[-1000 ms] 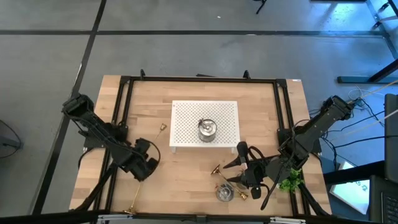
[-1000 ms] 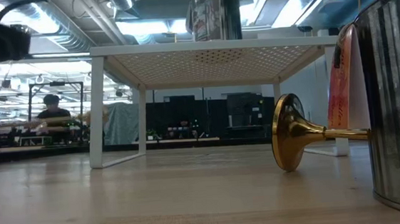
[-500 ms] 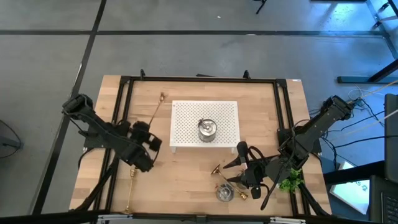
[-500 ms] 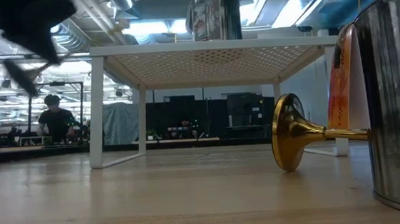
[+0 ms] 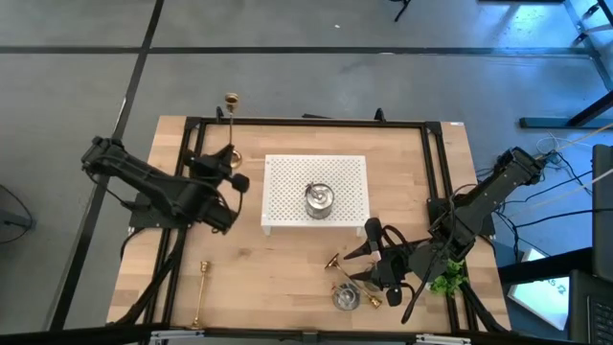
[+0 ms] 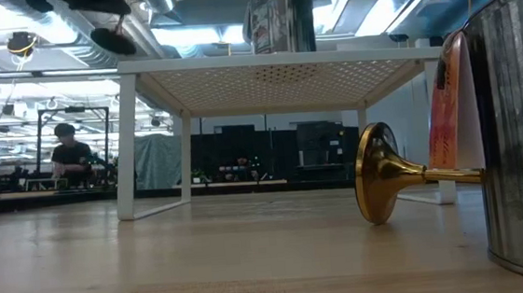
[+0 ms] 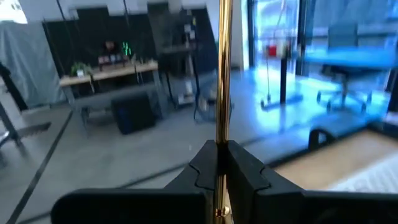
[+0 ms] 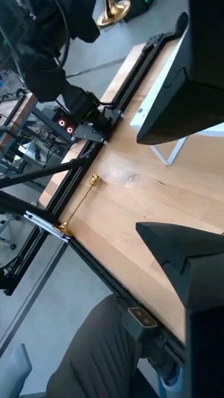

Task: Pick & Place candle stick holders
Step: Put the top gold candle holder on the shelf

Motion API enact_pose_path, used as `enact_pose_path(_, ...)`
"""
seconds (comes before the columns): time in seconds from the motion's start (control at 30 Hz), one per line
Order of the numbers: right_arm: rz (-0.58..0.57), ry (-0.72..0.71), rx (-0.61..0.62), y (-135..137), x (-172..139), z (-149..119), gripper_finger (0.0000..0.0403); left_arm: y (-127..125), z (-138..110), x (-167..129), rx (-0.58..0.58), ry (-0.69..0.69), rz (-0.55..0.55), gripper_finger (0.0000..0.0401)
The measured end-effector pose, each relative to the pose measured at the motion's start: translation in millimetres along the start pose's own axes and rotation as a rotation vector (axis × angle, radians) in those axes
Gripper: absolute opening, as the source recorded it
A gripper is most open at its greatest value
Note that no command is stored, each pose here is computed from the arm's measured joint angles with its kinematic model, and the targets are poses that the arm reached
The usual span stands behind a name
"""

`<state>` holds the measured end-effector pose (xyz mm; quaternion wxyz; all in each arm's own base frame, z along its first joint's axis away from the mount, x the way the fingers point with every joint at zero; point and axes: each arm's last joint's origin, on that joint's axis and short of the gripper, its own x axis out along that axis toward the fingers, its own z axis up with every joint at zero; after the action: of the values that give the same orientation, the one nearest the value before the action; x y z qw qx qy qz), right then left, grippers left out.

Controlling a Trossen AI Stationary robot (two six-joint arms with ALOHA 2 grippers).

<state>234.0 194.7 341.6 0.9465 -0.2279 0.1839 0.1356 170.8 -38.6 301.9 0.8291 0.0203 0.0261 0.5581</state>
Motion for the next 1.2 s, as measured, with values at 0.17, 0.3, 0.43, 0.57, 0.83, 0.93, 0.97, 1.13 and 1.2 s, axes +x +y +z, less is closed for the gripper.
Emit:
enact_pose_path(0.17,-0.015,0.007,-0.008,-5,2,-1,0.0217,0,1,1,-0.078,-0.018,0.003,0.0008)
enact_pose_path(0.3,-0.03,0.014,-0.001,-10,5,-2,0.0217,-19,-4,-8,-0.084,-0.018,-0.043,0.0008)
enact_pose_path(0.43,-0.042,0.019,0.006,-14,6,-3,0.0217,-37,-6,-20,-0.07,-0.02,-0.098,0.0008)
enact_pose_path(0.57,-0.045,0.021,0.015,-15,7,-3,0.0217,-48,-6,-29,-0.056,-0.01,-0.14,0.0008)
enact_pose_path(0.83,-0.042,0.02,0.017,-14,7,-3,0.0217,-64,-3,-42,-0.072,0.037,-0.218,0.0008)
enact_pose_path(0.93,-0.042,0.02,0.017,-14,7,-3,0.0217,-76,0,-52,-0.08,0.038,-0.262,0.0008)
enact_pose_path(0.97,-0.042,0.02,0.017,-14,7,-3,0.0217,-80,2,-55,-0.072,0.031,-0.269,0.0008)
enact_pose_path(1.13,-0.042,0.02,0.017,-14,7,-3,0.0217,-100,11,-64,-0.025,0.041,-0.355,0.0008)
enact_pose_path(1.2,-0.042,0.02,0.017,-14,7,-3,0.0217,-108,16,-64,-0.007,0.047,-0.407,0.0008)
